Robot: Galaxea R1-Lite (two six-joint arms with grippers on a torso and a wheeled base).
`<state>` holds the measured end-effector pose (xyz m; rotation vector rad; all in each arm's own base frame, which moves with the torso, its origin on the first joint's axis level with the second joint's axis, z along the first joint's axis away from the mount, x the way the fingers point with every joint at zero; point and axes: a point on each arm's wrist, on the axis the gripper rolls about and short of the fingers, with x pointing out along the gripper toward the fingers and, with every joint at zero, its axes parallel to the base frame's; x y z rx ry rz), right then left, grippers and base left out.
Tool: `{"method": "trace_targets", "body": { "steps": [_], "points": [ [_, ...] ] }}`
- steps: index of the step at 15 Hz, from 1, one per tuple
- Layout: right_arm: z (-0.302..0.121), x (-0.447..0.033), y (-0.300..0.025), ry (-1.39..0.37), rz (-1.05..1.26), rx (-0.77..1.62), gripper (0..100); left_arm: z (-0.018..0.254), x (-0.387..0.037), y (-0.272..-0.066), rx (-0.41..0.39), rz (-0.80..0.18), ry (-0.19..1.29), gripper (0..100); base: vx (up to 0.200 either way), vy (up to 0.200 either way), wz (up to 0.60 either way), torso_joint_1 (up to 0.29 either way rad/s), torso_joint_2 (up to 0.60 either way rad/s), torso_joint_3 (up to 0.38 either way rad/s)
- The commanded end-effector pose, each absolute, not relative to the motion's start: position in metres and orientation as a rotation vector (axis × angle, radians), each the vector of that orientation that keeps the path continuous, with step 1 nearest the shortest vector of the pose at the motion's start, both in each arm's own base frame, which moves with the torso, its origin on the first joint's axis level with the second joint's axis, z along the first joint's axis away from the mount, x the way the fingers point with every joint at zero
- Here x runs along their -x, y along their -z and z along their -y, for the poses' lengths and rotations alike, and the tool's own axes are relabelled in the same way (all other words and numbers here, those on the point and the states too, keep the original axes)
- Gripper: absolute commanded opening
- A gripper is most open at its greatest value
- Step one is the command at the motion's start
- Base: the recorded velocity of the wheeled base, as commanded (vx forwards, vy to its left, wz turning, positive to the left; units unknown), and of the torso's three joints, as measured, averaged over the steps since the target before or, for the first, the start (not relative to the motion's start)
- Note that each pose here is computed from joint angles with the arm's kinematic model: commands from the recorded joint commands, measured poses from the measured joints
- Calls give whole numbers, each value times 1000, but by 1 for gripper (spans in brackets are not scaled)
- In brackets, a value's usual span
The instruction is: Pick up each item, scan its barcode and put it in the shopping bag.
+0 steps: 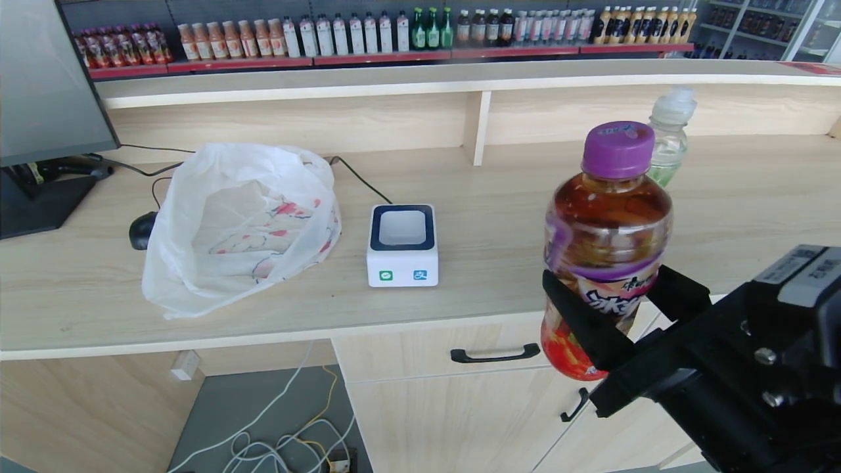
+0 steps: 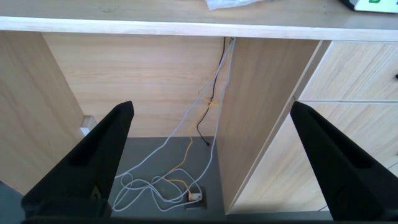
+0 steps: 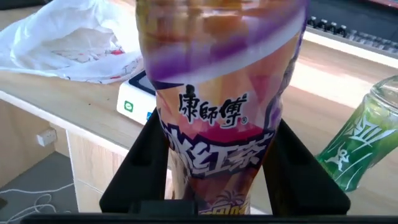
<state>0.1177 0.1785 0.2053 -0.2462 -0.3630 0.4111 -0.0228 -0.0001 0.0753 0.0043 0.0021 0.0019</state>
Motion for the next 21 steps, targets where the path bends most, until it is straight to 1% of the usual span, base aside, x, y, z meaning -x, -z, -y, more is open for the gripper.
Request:
{"method": "trace_targets", "body": {
  "steps": [1,4,6,8,9,15,21],
  "points": [
    [-196,-113,-199,-457,384,304,0,0,23,-75,-5,-2,-3,100,0,0,0,0,0,0],
    [-207,-99,-189,-520,407,394,0,0,23,-75,-5,-2,-2,100,0,0,0,0,0,0],
    [-208,-95,-189,-520,439,491,0,0,23,-75,-5,-2,-3,100,0,0,0,0,0,0],
    [-211,-89,-188,-546,455,522,0,0,23,-75,-5,-2,-2,100,0,0,0,0,0,0],
    [-212,-84,-185,-558,469,574,0,0,23,-75,-5,-2,-3,100,0,0,0,0,0,0],
    [-216,-66,-182,-584,573,805,0,0,23,-75,-5,-2,-3,100,0,0,0,0,0,0],
    [-212,-62,-184,-575,691,991,0,0,23,-75,-5,-2,-3,100,0,0,0,0,0,0]
  ]
}}
